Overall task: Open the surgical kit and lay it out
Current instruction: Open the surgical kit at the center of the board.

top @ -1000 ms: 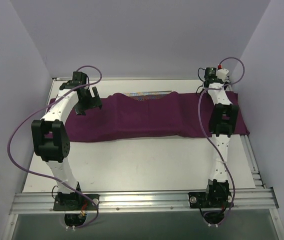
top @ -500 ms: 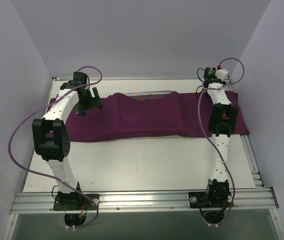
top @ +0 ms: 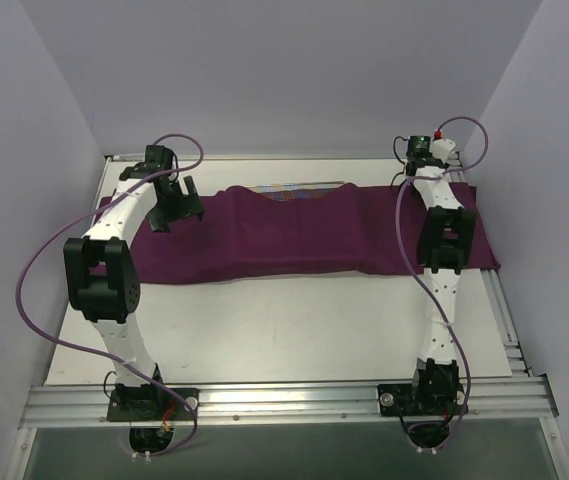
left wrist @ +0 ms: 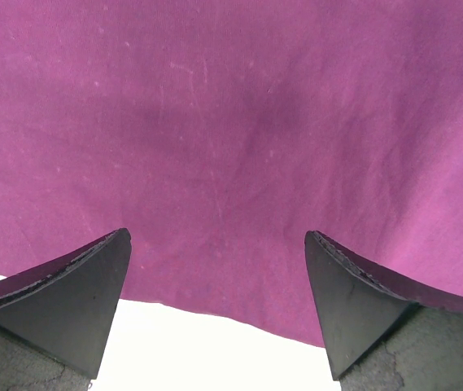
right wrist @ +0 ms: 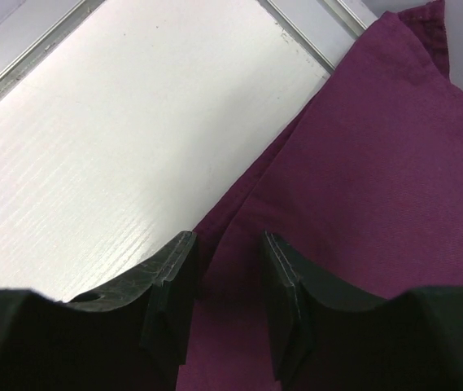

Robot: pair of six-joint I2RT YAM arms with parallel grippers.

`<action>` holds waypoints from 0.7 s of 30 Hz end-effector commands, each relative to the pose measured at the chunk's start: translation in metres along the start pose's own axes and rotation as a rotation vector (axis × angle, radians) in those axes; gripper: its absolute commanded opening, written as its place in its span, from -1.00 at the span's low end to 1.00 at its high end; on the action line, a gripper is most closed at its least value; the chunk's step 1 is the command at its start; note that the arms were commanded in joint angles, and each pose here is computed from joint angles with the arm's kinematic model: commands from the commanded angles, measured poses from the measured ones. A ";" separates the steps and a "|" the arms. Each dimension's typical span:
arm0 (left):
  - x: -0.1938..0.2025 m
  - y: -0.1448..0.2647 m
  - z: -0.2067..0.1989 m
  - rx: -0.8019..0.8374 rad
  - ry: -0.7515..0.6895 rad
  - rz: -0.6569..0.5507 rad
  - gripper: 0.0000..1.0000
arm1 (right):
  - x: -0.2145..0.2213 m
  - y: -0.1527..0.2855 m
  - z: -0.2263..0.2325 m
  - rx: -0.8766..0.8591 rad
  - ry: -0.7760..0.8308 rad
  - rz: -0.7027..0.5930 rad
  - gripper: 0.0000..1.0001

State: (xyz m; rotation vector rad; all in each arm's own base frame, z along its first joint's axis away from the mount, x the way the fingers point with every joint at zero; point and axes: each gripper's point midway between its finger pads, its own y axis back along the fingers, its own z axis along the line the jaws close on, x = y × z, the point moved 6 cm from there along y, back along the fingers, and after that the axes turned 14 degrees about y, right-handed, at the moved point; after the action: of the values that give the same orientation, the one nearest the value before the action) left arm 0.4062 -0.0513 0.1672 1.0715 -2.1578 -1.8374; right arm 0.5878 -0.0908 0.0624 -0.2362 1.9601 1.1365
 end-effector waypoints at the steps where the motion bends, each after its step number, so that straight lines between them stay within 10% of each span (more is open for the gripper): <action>1: -0.010 0.011 -0.004 0.040 0.000 -0.056 0.94 | -0.039 0.035 -0.011 -0.001 -0.042 -0.077 -0.28; 11: -0.007 0.011 -0.001 0.037 -0.001 -0.051 0.94 | -0.049 0.045 -0.017 -0.003 -0.055 -0.100 -0.28; 18: -0.009 0.013 -0.001 0.040 -0.002 -0.056 0.94 | -0.039 0.045 -0.014 -0.028 -0.061 -0.070 -0.66; 21: -0.009 0.015 0.000 0.041 -0.002 -0.061 0.94 | -0.036 0.041 -0.009 -0.054 -0.055 -0.063 -0.42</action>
State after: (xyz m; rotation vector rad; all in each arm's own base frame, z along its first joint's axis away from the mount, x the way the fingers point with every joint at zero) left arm 0.4029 -0.0508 0.1604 1.0550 -2.1490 -1.8415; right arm 0.5834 -0.0880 0.0836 -0.2504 1.9201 1.1469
